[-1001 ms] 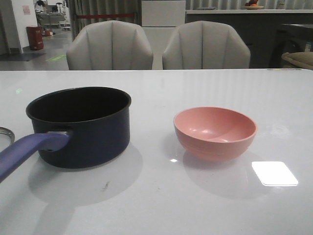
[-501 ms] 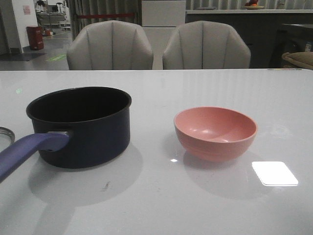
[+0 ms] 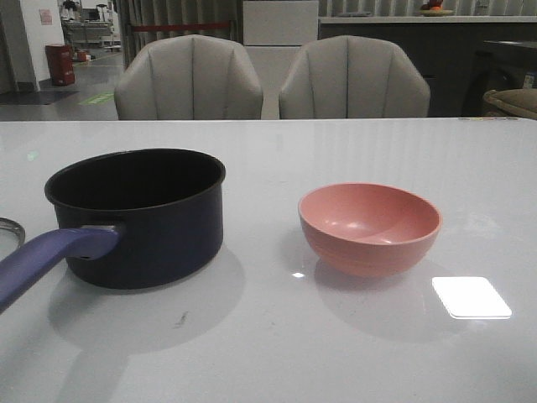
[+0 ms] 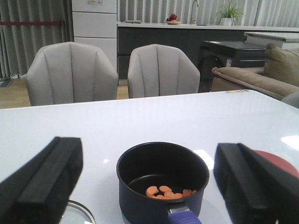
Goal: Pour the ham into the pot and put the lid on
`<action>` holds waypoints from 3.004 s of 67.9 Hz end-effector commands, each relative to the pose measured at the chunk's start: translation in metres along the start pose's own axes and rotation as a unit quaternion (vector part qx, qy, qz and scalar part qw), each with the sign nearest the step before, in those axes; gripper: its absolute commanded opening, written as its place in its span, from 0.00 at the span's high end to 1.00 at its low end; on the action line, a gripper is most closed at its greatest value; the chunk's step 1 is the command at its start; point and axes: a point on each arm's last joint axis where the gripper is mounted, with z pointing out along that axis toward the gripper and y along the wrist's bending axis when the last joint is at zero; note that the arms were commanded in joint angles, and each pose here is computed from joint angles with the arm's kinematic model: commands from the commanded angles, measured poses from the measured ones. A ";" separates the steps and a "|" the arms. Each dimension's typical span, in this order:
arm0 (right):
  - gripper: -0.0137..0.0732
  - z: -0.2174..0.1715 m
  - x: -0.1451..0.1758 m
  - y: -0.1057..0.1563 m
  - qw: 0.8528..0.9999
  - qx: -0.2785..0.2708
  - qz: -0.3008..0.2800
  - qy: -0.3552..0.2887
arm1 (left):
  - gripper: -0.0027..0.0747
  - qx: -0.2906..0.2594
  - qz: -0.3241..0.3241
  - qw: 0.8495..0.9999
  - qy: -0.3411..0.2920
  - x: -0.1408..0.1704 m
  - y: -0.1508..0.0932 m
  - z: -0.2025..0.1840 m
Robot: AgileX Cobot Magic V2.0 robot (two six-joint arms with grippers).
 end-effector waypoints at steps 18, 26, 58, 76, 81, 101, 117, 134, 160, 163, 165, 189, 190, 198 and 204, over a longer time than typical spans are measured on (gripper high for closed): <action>0.67 -0.001 -0.016 -0.001 0.999 0.009 -0.009 -0.050 | 0.07 -0.093 -0.023 0.993 0.062 -0.053 0.013 0.034; 0.67 -0.001 -0.016 -0.001 0.999 0.009 -0.009 -0.050 | 0.07 -0.137 -0.031 0.981 0.134 -0.062 0.024 0.064; 0.67 -0.001 -0.016 -0.001 0.999 0.009 -0.009 -0.050 | 0.07 -0.216 -0.122 0.881 0.404 -0.035 0.082 0.185; 0.67 -0.001 -0.016 -0.001 0.999 0.009 -0.009 -0.050 | 0.07 -0.208 -0.168 0.826 0.497 -0.009 0.131 0.230; 0.67 -0.001 -0.016 -0.001 0.999 0.009 -0.009 -0.050 | 0.07 -0.207 -0.168 0.815 0.514 -0.003 0.141 0.241; 0.67 -0.001 -0.016 -0.001 0.999 0.009 -0.009 -0.050 | 0.07 -0.190 -0.170 0.772 0.582 0.031 0.163 0.278; 0.67 -0.001 -0.016 -0.001 0.999 0.009 -0.009 -0.050 | 0.07 -0.185 -0.167 0.754 0.608 0.055 0.173 0.293; 0.67 -0.001 -0.016 -0.001 0.999 0.009 -0.009 -0.050 | 0.07 -0.183 -0.168 0.742 0.623 0.074 0.180 0.302; 0.67 -0.001 -0.016 -0.001 0.999 0.009 -0.009 -0.050 | 0.19 -0.182 -0.171 0.734 0.632 0.080 0.181 0.303; 0.67 -0.001 -0.016 -0.001 0.999 0.009 -0.009 -0.050 | 0.26 -0.182 -0.171 0.734 0.632 0.080 0.181 0.303; 0.67 -0.001 -0.016 -0.001 0.999 0.009 -0.009 -0.050 | 0.29 -0.182 -0.171 0.733 0.632 0.080 0.181 0.303; 0.67 -0.001 -0.016 -0.001 0.999 0.009 -0.009 -0.050 | 0.56 -0.181 -0.173 0.735 0.630 0.079 0.181 0.303; 0.67 -0.001 -0.016 -0.001 0.999 0.009 -0.009 -0.050 | 0.56 -0.181 -0.173 0.735 0.630 0.079 0.181 0.304; 0.67 -0.001 -0.016 -0.001 0.999 0.009 -0.009 -0.050 | 0.56 -0.180 -0.171 0.738 0.627 0.070 0.181 0.305; 0.67 -0.001 -0.016 -0.001 0.999 0.009 -0.009 -0.050 | 0.56 -0.180 -0.169 0.743 0.622 0.059 0.180 0.306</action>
